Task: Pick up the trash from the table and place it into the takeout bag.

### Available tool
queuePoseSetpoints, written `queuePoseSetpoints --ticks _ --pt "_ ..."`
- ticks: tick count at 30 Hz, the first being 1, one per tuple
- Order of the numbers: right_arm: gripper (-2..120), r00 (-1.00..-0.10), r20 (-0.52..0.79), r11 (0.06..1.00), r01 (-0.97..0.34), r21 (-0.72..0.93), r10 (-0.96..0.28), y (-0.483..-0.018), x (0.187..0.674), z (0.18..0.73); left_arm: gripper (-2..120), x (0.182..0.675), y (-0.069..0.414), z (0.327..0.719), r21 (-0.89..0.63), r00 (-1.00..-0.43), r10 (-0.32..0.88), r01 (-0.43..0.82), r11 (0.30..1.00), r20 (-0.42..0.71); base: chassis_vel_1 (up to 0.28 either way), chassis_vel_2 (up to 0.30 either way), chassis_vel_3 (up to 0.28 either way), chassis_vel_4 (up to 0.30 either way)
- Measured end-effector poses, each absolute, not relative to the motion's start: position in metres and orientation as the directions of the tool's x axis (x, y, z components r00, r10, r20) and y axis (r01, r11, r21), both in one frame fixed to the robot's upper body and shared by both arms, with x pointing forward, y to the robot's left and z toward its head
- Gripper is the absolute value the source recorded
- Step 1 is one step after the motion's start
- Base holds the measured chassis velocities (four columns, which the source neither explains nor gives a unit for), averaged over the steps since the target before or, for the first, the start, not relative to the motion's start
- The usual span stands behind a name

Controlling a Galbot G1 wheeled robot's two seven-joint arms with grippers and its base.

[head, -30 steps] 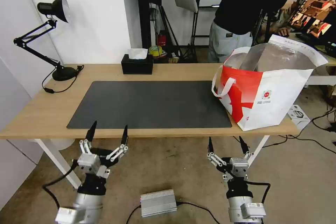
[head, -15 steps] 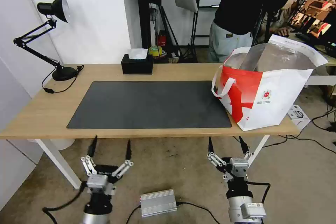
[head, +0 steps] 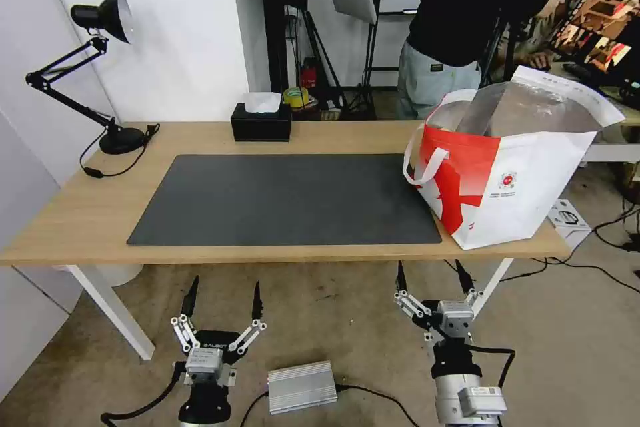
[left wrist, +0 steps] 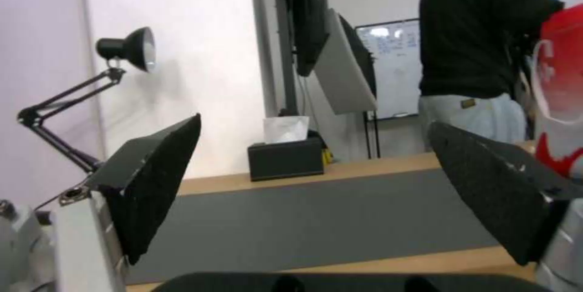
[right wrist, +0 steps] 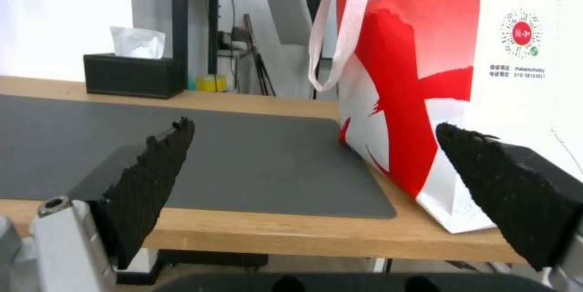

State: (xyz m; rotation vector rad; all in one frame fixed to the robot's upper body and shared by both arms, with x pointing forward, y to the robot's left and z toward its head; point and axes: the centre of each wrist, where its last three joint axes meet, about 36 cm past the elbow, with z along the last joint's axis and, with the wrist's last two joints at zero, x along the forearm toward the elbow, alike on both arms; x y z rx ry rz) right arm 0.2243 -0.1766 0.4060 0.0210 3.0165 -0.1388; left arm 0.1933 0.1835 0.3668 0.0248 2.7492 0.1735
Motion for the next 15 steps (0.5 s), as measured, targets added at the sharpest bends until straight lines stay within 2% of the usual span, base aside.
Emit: queuePoseSetpoints --ticks 15 --pt "100 -0.992 -0.122 0.996 0.019 -0.091 0.008 -0.1766 0.2243 0.4060 100 0.2028 0.1831 0.3732 0.096 -0.920 0.010 -0.031 0.995 -0.391 0.000 0.000 0.000 0.000"
